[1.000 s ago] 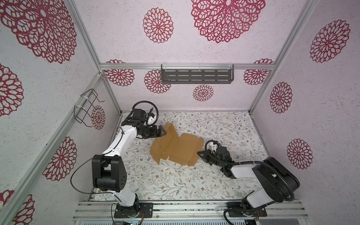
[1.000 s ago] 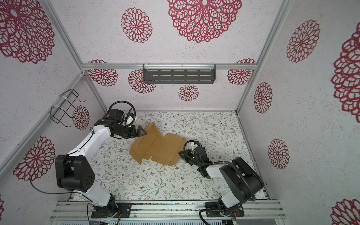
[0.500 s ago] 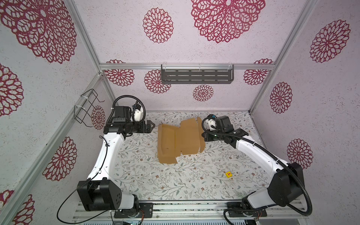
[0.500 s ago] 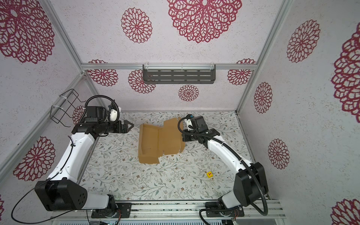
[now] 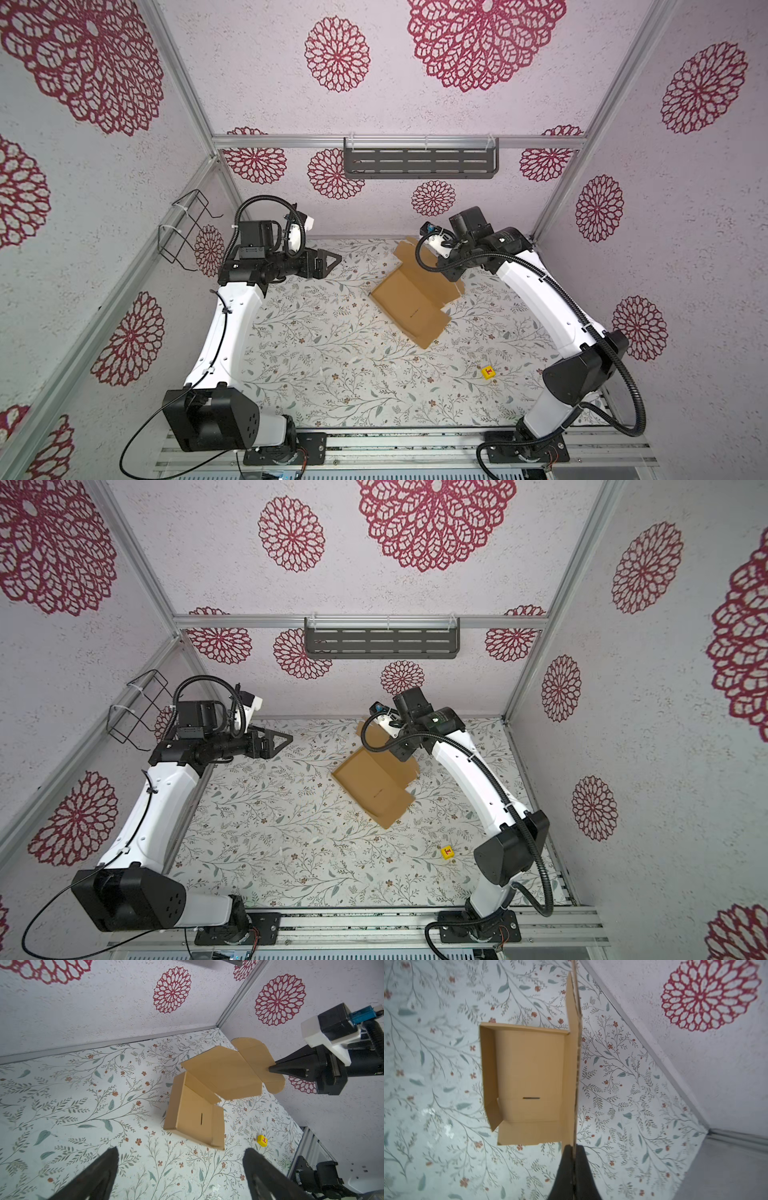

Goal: Assemble paper box
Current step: Turn over the paper box at the center of the table, then move the paper box to the center of the table.

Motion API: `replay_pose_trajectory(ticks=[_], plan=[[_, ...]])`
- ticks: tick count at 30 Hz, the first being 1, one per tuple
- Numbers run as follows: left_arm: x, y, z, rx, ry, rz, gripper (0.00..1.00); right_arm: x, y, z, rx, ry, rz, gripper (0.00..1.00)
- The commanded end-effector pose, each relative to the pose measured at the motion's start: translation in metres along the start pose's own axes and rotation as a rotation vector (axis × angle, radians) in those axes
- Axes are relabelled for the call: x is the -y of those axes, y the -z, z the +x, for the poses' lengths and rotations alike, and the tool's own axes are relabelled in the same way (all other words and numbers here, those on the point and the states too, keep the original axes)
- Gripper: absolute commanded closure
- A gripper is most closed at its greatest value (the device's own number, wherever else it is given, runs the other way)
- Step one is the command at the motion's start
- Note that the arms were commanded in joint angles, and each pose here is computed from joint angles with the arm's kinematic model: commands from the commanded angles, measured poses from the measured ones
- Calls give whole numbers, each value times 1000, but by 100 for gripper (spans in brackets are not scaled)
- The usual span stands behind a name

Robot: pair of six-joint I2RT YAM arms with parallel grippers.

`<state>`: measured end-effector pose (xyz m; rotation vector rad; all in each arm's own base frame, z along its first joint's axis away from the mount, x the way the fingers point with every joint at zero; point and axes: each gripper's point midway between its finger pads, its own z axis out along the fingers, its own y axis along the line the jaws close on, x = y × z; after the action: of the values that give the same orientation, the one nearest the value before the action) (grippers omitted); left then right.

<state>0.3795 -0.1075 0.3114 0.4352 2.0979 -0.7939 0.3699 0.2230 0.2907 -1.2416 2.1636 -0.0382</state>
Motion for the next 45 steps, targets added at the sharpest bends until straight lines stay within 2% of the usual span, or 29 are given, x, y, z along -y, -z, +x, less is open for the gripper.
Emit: replay_pose_trajectory(ticks=[1,7,14,17,20,23,30,33,35,38,41,45], plan=[[21,2,3,27,-33,102,3,-10,0,10,-124,292,2,100],[31,-1,21,9,-17,178,3,-31,-1,-5,-101,464,-71,100],[34,-8,34,-29,-104,189,3,-35,-18,-19,-94,564,-50,100],[37,-18,44,-60,-141,193,3,-41,-29,-25,-90,574,-52,82],[38,-34,48,-119,-215,166,3,-47,-34,-27,-89,586,-61,73],[47,-49,48,-158,-288,163,3,-46,-28,-31,-66,586,-50,69],[56,-73,36,-137,-396,207,3,-38,14,-30,7,543,18,59],[60,-82,29,-132,-431,223,3,-33,36,-25,54,461,73,57],[62,-89,27,-136,-421,239,3,-25,49,-22,116,348,147,51],[63,-98,30,-137,-393,278,3,-13,65,-10,238,151,273,33],[71,-105,35,-132,-428,320,3,-11,75,16,348,-22,354,14],[70,-118,32,-138,-476,316,3,-11,83,55,441,-225,390,7]])
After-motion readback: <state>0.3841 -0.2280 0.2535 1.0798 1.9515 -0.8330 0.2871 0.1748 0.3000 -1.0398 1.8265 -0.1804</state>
